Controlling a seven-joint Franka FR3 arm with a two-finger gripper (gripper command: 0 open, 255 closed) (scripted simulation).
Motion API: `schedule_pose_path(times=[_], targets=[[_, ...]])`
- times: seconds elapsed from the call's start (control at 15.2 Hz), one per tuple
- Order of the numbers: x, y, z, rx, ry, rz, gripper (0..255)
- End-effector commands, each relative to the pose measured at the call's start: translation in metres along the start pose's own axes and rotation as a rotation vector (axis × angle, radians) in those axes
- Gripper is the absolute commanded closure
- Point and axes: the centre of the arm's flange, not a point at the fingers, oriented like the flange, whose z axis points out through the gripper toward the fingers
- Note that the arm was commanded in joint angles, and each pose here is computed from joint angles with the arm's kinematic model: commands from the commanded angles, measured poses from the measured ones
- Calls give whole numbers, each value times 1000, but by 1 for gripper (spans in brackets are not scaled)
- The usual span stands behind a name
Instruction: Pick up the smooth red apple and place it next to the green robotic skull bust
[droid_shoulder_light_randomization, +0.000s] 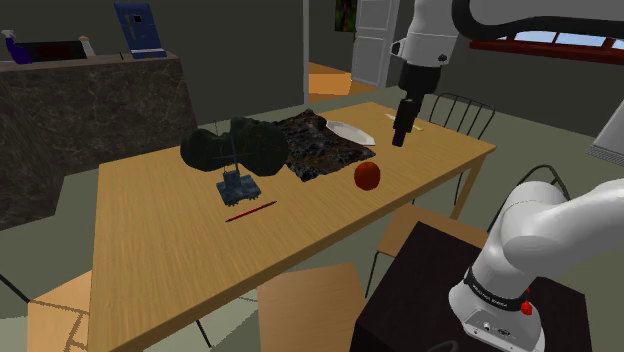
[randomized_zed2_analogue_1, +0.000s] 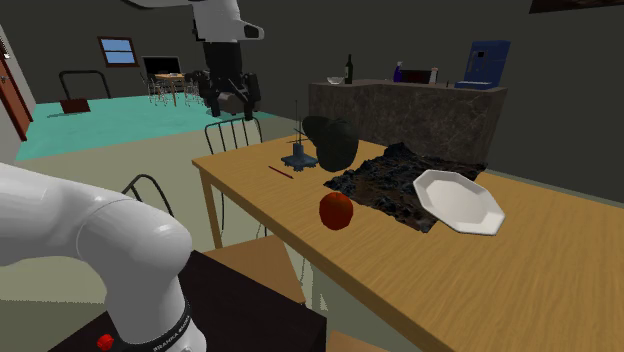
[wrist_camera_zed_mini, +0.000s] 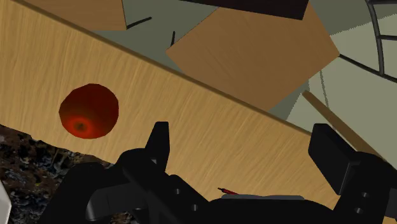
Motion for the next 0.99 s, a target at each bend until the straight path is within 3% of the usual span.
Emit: schedule_pose_path(times=[0.0,0.92], targets=[[0,0,0,0,0,0,0],[93,112,104,-86,-26,206,0]])
